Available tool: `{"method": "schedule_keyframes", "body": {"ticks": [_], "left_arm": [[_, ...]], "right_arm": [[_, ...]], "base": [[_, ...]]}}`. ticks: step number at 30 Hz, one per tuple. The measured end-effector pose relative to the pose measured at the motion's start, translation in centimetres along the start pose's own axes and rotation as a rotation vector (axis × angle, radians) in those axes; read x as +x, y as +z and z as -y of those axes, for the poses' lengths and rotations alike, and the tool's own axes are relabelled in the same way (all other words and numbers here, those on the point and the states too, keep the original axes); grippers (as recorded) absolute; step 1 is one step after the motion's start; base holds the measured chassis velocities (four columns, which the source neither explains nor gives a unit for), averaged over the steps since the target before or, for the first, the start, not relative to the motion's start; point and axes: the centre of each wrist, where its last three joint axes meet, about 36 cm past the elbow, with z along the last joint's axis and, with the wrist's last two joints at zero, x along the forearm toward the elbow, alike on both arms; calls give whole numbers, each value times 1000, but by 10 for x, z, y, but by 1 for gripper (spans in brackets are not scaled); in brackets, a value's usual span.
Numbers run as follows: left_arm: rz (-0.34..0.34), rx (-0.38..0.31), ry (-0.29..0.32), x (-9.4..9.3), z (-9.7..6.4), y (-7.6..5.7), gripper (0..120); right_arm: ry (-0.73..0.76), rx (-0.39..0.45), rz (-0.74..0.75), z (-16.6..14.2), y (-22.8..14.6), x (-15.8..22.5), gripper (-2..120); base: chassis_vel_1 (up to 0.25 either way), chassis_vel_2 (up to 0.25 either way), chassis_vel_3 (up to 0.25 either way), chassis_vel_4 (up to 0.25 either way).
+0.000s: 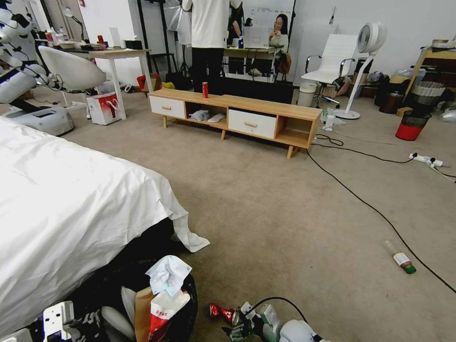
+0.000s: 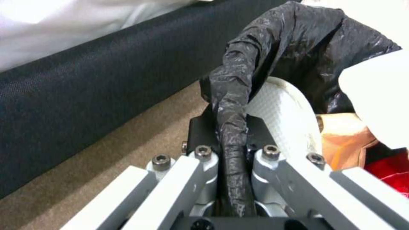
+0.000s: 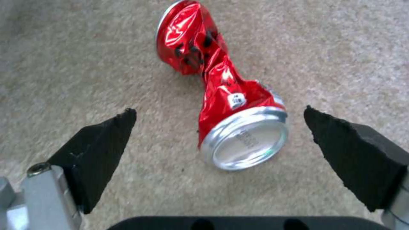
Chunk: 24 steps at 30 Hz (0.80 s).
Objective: Pick up the trash bin and place the garbage on the floor into it.
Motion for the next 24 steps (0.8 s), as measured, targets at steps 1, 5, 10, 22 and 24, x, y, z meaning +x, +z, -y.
{"method": "schedule_keyframes", "body": {"ticks": [1, 5, 10, 22, 24], "left_arm": [[0, 0, 0, 0, 0, 0, 4], [1, 1, 0, 0, 0, 0, 4], [2, 1, -1, 0, -1, -1, 4], [2, 3, -2, 0, -1, 0, 4], [1, 4, -2, 0, -1, 0, 4]], "right_arm": [[0, 0, 0, 0, 0, 0, 100], [14, 4, -6, 4, -4, -9, 100], [18, 5, 1, 4, -9, -13, 100], [12, 3, -10, 5, -9, -18, 97], [6, 2, -15, 5, -9, -18, 88]], "base": [[0, 0, 0, 0], [0, 0, 0, 0], [0, 0, 0, 0], [0, 0, 0, 0], [0, 0, 0, 0]]}}
